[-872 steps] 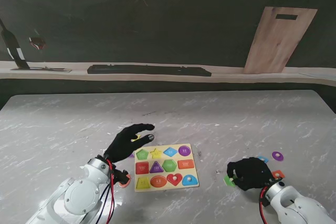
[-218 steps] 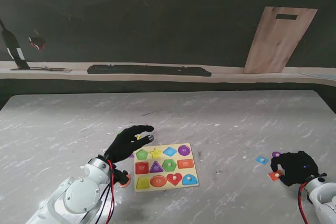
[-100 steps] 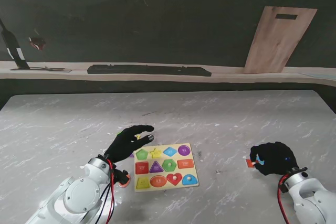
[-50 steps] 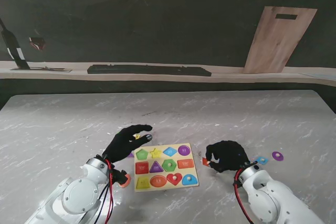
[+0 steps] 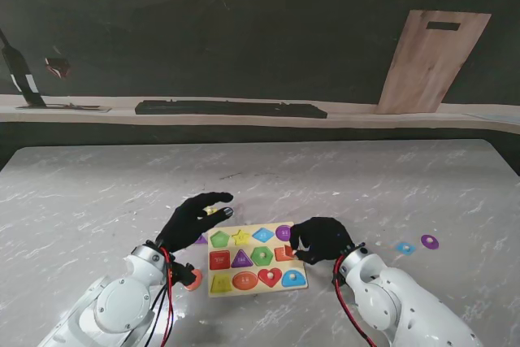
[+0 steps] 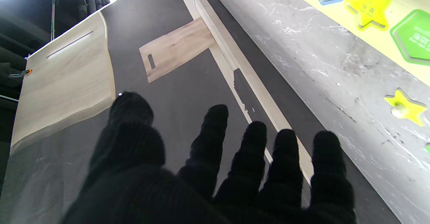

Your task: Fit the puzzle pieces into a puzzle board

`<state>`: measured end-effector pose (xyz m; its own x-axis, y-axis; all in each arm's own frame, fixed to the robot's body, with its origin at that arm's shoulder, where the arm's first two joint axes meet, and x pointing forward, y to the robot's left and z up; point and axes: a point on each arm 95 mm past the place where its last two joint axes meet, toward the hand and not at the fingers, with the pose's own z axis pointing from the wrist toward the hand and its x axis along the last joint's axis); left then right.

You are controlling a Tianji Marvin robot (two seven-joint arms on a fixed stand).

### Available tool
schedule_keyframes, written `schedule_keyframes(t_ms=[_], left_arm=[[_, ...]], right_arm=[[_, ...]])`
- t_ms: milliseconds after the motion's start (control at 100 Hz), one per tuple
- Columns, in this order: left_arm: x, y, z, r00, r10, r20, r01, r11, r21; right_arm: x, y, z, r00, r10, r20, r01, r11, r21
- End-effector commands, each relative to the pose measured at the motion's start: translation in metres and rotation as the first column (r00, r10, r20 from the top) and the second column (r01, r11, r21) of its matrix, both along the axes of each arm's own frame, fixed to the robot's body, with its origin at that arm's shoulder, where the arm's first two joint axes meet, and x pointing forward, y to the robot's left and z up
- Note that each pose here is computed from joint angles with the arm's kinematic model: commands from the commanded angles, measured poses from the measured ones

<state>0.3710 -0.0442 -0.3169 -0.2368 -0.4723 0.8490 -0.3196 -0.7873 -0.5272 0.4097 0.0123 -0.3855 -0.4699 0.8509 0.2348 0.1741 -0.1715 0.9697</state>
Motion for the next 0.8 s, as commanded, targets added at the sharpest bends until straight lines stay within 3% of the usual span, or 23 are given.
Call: schedule_keyframes(t_ms=[0,500,790], left_arm=[[-0.001,0.000,0.001,1.000,-0.002,0.002,0.002,1.000,-0.005],[0.002,0.000,-0.001,1.000,-0.005,-0.005,0.005,1.000,-0.004],[0.003,0.000,-0.001,1.000,-0.006,-0.008,0.006,1.000,-0.004]], right_arm=[[0.002,0.006,-0.003,1.000,0.005,-0.010,-0.005,1.000,0.001],[0.010,0.014,-0.010,0.998,0.058,-0.024,-0.060,0.996,-0.065],[0.013,0.018,-0.013,0.994,0.108,0.006,-0.106,0.986,-0.125]])
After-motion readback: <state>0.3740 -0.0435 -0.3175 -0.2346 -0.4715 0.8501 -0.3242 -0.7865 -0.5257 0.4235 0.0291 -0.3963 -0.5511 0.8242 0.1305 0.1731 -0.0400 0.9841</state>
